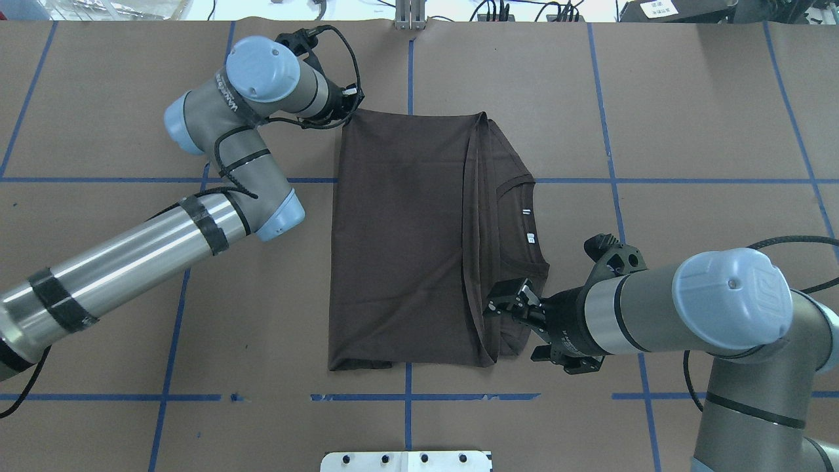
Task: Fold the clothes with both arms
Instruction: 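Fold the shirt side over with the right gripper while the left gripper holds the top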
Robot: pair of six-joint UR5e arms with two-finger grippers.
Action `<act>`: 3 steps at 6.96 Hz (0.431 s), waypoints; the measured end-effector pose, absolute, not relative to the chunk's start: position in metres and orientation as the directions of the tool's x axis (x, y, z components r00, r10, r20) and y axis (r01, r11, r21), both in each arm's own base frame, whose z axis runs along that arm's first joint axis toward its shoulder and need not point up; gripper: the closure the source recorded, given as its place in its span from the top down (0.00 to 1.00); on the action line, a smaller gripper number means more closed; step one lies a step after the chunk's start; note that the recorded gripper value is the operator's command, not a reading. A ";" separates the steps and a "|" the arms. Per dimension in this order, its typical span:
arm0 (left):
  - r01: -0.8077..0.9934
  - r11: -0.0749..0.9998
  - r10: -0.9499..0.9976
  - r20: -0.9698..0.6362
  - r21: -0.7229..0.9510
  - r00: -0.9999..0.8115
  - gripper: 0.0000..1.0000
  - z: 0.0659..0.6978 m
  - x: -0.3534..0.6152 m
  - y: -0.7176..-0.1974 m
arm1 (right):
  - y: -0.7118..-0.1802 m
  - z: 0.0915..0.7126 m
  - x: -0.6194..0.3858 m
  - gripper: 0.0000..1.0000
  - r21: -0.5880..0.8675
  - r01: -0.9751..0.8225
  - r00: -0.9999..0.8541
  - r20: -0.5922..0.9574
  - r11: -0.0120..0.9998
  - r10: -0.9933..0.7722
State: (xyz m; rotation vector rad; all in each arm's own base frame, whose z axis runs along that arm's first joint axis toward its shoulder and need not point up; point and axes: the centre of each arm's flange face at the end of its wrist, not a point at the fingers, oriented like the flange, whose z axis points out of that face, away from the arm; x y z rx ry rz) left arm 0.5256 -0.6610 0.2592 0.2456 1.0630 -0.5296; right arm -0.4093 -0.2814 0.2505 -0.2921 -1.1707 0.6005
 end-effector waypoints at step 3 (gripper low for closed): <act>0.429 0.900 -0.224 -0.925 -0.076 0.307 0.56 0.256 0.482 -0.615 | -0.315 0.260 -0.472 1.00 -0.411 -0.363 0.322 0.786 0.836 0.527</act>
